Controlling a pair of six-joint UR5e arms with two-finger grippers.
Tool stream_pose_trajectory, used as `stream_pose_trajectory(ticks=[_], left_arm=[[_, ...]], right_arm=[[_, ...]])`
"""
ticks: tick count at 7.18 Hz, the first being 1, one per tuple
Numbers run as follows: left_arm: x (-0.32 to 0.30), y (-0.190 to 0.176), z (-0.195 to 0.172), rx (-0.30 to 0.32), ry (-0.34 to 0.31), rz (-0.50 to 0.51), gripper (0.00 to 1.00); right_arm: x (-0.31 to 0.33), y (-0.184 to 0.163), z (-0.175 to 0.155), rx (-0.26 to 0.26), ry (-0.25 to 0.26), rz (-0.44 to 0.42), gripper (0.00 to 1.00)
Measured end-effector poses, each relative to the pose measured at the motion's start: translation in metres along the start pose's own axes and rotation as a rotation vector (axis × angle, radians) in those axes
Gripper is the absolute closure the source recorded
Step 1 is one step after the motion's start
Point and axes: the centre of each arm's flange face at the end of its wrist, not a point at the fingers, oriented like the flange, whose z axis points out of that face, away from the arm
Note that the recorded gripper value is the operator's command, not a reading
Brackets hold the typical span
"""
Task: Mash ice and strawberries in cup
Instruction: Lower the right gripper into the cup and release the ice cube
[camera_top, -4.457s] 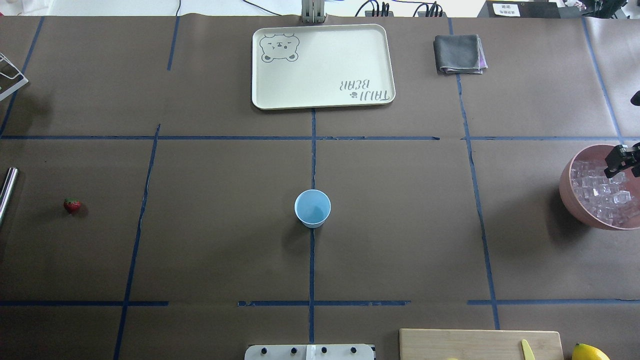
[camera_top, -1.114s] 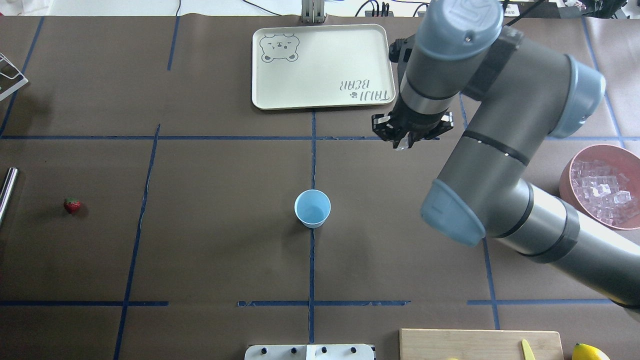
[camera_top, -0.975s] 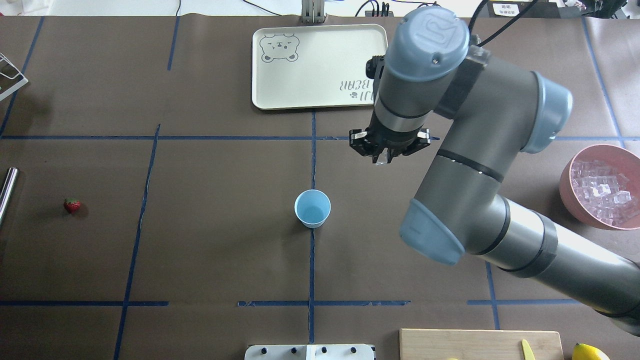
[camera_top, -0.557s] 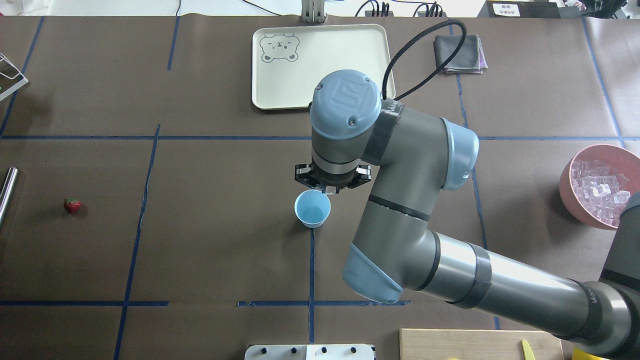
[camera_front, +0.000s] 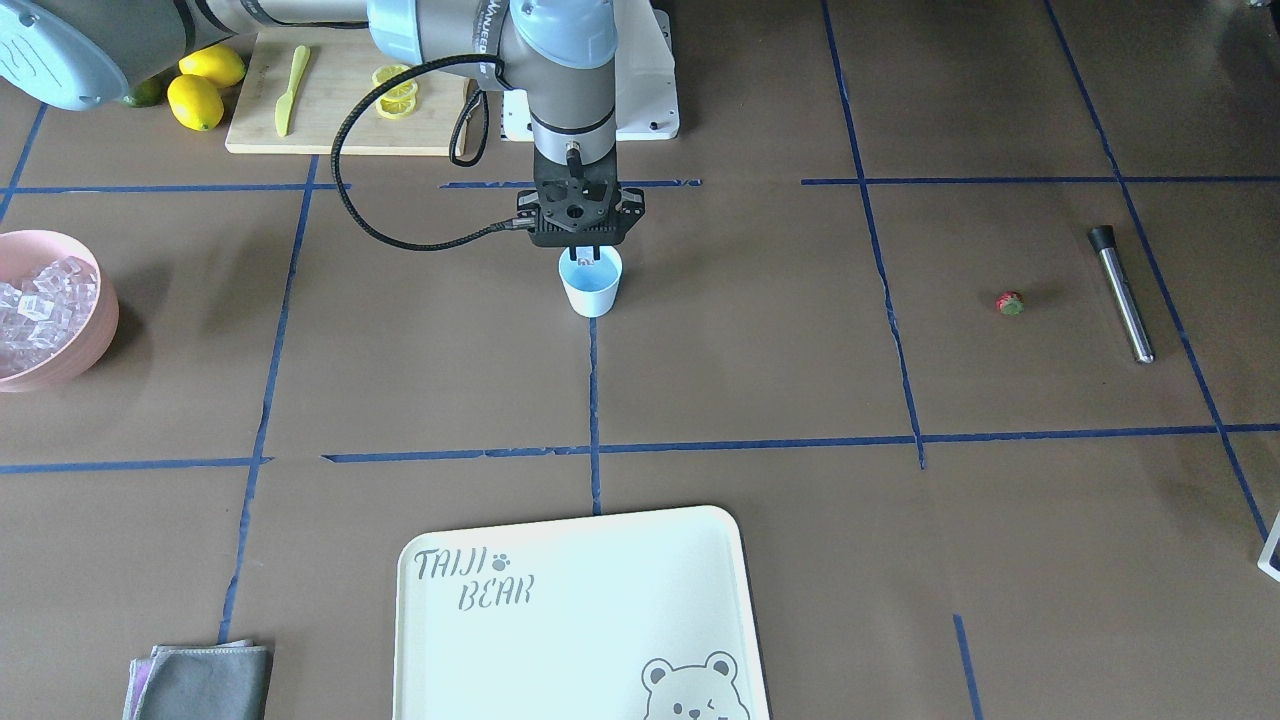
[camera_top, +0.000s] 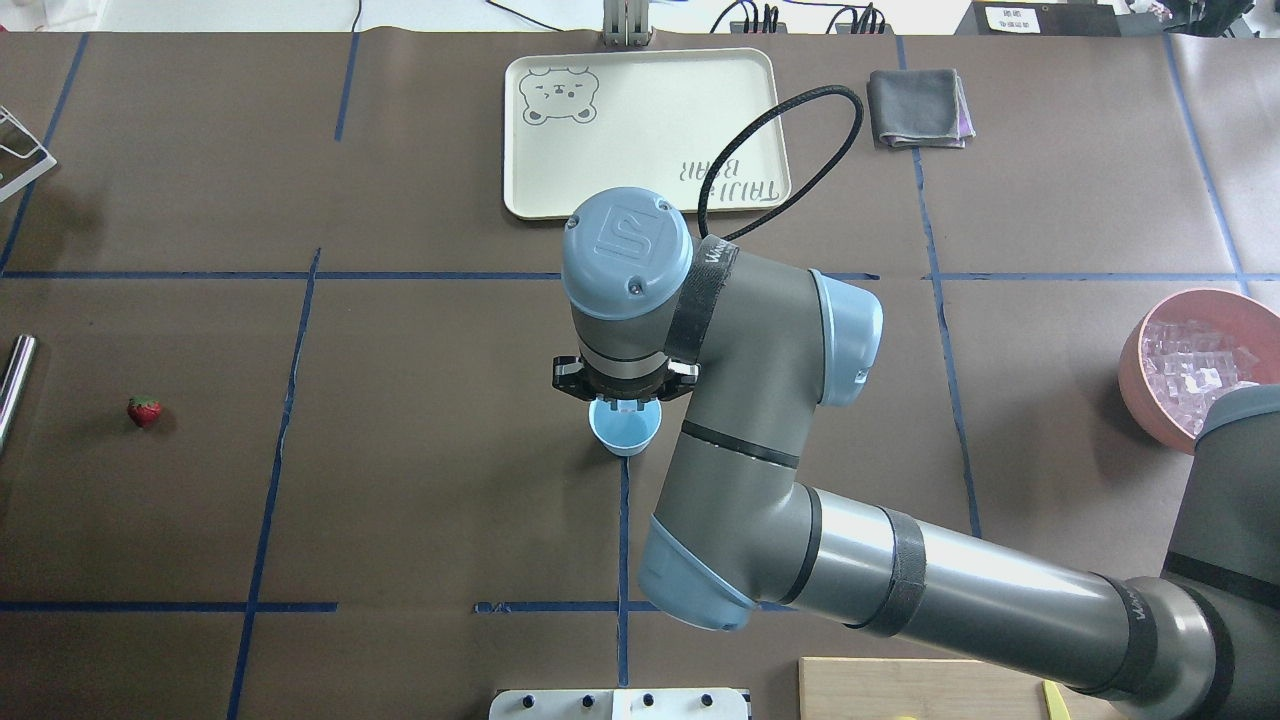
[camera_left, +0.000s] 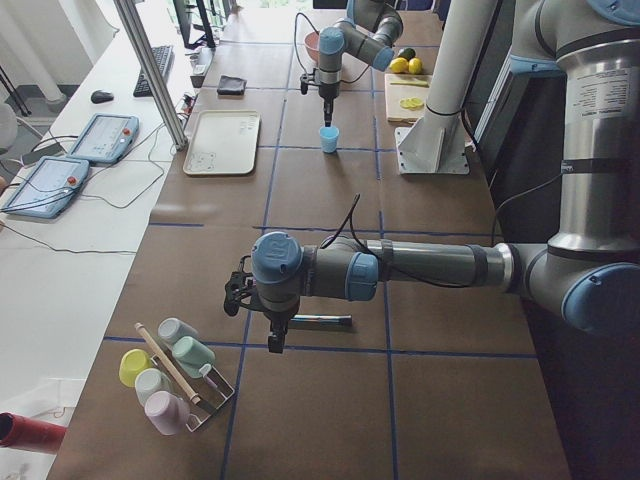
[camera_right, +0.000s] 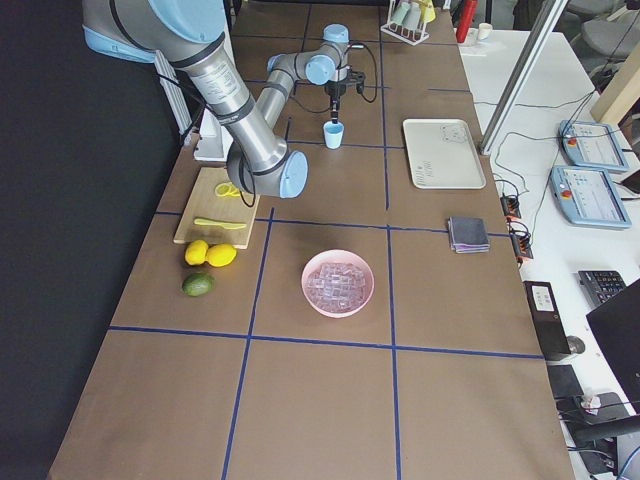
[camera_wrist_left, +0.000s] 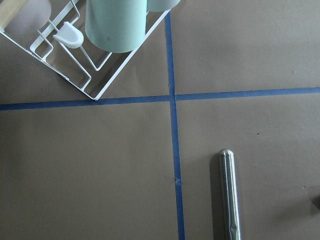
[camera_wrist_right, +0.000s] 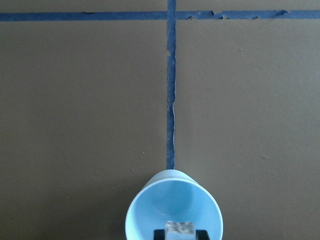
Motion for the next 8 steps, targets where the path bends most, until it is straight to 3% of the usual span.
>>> stream_pose_trajectory(ticks=[1,3,5,8], left_arm=[[-0.0002,0.0,0.0002,0.0,0.0,0.0,0.0],[-0.0008,0.0001,0.0006,-0.001,-0.001,0.0,0.0],[-0.0011,0.0002,0.0009,-0.002,-0.001,0.0,0.0],[-0.0011,0.0002,0.001,-0.002,0.0,-0.001,0.0]], right_arm=[[-0.0006,0.0007,0.0037,0.0,0.007,0.0,0.84],[-0.0009,0.0009,0.0054,0.0,0.01,0.0,0.27],[-0.0008,0.0012,0.0052,0.001,0.009,-0.001,0.07],[-0.0007,0.0016,0.0037,0.002,0.006,-0.002,0.03]])
